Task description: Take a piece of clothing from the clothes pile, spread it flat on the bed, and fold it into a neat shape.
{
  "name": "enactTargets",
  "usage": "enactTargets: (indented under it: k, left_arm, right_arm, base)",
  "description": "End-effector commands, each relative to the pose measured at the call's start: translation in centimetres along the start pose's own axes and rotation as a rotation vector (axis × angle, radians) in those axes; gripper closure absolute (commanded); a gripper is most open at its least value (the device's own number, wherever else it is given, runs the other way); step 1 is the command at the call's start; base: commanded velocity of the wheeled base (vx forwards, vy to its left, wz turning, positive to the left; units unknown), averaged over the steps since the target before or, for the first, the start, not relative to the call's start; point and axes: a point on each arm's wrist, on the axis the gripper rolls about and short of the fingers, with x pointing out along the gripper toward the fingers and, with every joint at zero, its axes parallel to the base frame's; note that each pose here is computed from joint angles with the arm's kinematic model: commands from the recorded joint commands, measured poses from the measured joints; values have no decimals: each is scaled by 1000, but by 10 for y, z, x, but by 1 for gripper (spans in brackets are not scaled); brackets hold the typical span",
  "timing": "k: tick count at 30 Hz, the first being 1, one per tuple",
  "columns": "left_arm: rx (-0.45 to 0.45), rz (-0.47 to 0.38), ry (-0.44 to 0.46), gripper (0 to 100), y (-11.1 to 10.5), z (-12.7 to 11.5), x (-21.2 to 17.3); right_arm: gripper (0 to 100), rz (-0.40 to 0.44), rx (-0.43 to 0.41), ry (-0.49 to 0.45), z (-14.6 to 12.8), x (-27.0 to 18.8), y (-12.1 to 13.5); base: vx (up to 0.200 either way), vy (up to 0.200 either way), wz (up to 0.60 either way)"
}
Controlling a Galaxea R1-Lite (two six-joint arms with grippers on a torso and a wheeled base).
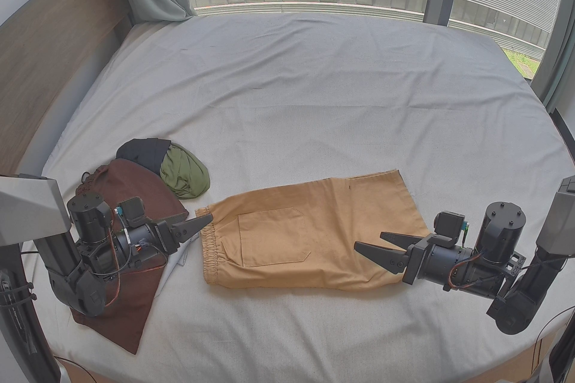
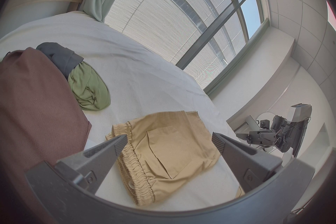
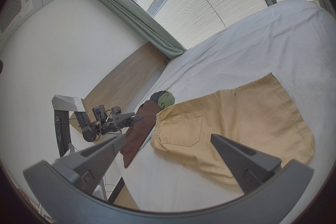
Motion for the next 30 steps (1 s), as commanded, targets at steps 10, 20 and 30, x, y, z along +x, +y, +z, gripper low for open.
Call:
enactTargets:
  k: [10, 20, 30]
  left_arm:
    - [-60, 6, 25, 0, -1, -6, -4]
    - [-80, 16, 61, 0, 4, -18, 1]
    - [-110, 44, 98, 0, 17, -33, 9]
  right_arm:
    - [0, -6, 2, 5, -1, 0, -2]
    - [0, -8, 3, 6, -2, 0, -2]
    - [0, -7, 3, 8, -2, 1, -2]
  base:
    - [0, 0, 0]
    - [0, 0, 0]
    - [0, 0, 0]
